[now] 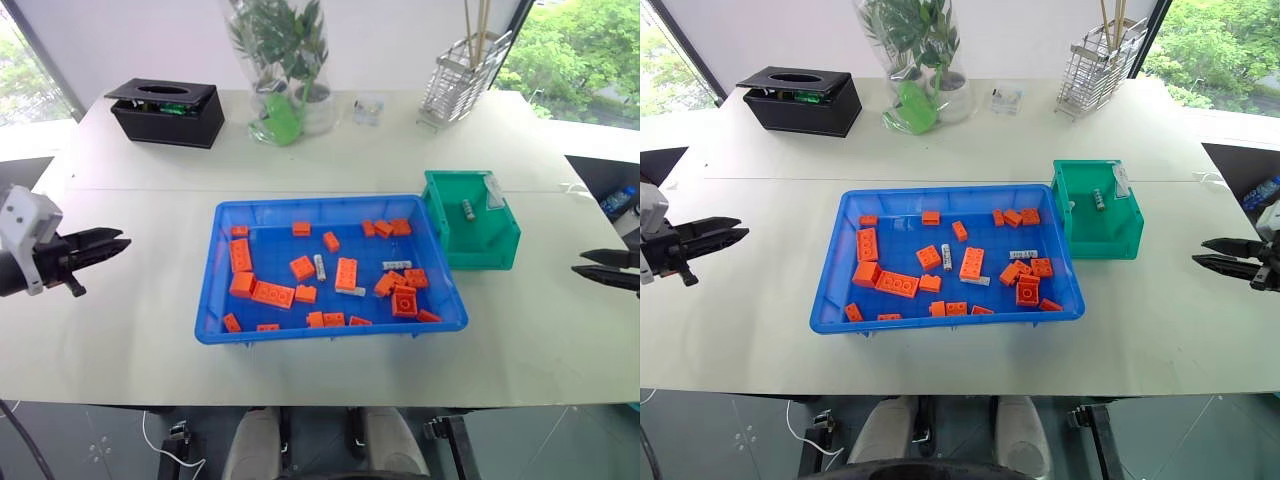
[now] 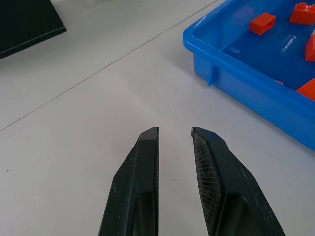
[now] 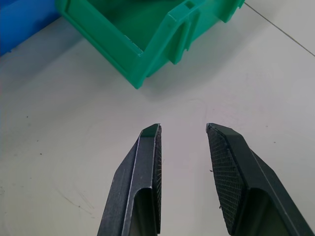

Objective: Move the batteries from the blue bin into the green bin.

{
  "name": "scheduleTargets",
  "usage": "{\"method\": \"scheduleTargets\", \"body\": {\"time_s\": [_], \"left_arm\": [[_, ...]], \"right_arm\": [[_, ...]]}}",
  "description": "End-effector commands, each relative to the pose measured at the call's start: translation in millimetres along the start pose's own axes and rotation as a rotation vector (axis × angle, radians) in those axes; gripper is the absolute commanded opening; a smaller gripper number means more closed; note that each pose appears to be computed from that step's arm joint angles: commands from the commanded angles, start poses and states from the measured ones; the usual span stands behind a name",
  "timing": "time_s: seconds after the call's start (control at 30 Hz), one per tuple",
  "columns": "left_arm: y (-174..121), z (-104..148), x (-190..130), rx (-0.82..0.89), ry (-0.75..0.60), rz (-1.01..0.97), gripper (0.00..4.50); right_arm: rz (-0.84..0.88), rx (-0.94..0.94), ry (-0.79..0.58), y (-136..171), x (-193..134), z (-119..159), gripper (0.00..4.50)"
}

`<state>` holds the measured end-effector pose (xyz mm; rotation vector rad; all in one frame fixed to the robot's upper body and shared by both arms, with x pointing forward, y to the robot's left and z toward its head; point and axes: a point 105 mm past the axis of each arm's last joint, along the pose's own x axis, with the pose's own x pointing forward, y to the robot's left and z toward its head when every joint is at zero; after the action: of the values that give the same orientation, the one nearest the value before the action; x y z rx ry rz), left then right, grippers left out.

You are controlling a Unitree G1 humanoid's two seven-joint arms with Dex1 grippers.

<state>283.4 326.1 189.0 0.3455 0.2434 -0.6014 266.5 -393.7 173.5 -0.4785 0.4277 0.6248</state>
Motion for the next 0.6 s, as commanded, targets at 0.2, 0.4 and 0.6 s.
{"method": "scheduleTargets", "body": {"time_s": [0.2, 0.4, 0.6], "left_arm": [[4.1, 15.6, -5.9, 0.036, -0.044, 0.024, 1.07], [-1.7, 12.2, -4.1, 0.002, -0.040, 0.000, 1.93], [-6.0, 12.9, -5.0, 0.017, -0.035, -0.001, 4.02]], "right_arm": [[-0.046, -0.033, -0.023, -9.6, -5.5, 8.7, 1.48], [-0.036, 0.008, -0.026, -11.8, -3.3, 8.2, 2.32], [-0.061, -0.037, -0.017, -19.2, -1.3, 15.3, 4.47]]}}
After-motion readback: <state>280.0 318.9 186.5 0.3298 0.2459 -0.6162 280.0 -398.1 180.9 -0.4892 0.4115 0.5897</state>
